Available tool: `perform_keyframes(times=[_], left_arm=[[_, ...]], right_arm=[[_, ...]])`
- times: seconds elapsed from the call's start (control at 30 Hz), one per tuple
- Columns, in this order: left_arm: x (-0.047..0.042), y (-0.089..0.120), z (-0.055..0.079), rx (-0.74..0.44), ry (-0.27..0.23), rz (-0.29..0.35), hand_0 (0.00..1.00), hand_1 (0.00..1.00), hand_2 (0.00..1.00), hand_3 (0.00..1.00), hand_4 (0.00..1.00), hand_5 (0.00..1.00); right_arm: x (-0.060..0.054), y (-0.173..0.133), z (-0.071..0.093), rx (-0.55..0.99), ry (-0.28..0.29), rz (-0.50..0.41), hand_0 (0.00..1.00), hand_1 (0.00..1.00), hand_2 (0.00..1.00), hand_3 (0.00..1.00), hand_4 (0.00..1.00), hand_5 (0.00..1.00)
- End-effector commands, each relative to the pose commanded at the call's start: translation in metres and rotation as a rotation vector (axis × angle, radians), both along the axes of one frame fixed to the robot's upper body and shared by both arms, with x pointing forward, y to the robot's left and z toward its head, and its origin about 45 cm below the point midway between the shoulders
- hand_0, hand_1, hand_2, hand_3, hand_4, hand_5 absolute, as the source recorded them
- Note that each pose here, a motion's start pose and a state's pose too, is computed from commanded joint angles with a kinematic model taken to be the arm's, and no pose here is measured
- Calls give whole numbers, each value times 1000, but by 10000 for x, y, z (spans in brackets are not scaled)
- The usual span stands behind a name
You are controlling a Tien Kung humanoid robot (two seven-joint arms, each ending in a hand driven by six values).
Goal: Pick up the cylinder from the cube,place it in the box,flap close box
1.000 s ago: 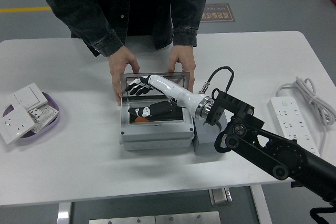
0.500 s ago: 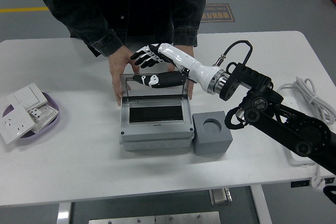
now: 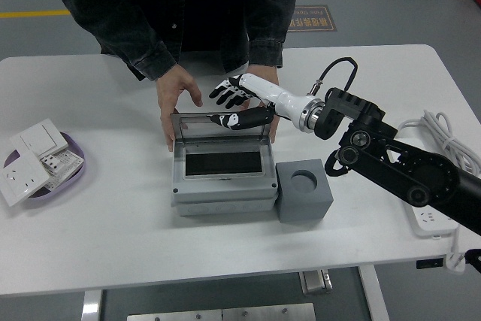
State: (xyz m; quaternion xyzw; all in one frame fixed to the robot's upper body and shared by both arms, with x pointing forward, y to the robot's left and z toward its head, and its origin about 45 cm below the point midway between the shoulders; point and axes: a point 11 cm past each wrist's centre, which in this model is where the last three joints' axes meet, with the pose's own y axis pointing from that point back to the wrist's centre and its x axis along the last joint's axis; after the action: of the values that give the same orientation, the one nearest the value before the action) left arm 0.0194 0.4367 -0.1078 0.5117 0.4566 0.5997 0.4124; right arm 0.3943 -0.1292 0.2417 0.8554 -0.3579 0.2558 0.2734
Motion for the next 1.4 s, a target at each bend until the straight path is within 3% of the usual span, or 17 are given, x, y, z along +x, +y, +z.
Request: perform_keyframes(times=[0.33, 0.57, 0.6, 0.77, 0.8, 0.93, 1.0, 1.2, 1.37, 1.4], left_arm=[[-12, 19, 6, 4, -2, 3, 635, 660, 580, 651, 720, 321], [9, 18, 7, 3, -7, 1, 635, 659, 580, 650, 718, 317], [11, 17, 7, 3, -7, 0, 635, 659, 580, 650, 718, 316], [13, 19, 8, 3, -7, -1, 635, 659, 580, 650, 718, 316], [11, 19, 8, 3, -6, -1, 635, 659, 580, 651, 718, 316], [4, 16, 6, 3, -4, -1, 635, 659, 580, 651, 718, 316], [4, 15, 5, 2, -4, -1, 635, 659, 580, 650, 718, 315], [-9, 17, 5, 3, -2, -1, 635, 660, 580, 650, 718, 313], [-38, 30, 8, 5, 4, 7, 635, 660, 580, 650, 718, 313], [-45, 33, 9, 6, 5, 10, 635, 660, 580, 648, 718, 315]], right_arm=[[-283, -17, 52, -24, -13, 61, 717, 647, 698, 719, 709, 367], [-385, -35, 67, -39, -28, 70, 708, 645, 698, 719, 707, 372], [-394, -36, 58, -37, -23, 69, 699, 641, 692, 717, 597, 401], [-462, -34, -48, -10, 48, 76, 699, 641, 692, 717, 597, 401], [-470, -35, -63, -4, 58, 77, 690, 636, 690, 719, 451, 420], [-470, -56, -72, 17, 61, 66, 690, 636, 690, 719, 451, 420], [-456, -82, -54, 25, 50, 54, 677, 636, 690, 720, 393, 457], [-412, -266, 88, 39, -35, -8, 680, 636, 690, 723, 391, 434], [-412, -473, 261, 147, -124, -88, 680, 636, 690, 723, 391, 434], [-411, -527, 295, 184, -140, -111, 686, 632, 688, 718, 498, 388]])
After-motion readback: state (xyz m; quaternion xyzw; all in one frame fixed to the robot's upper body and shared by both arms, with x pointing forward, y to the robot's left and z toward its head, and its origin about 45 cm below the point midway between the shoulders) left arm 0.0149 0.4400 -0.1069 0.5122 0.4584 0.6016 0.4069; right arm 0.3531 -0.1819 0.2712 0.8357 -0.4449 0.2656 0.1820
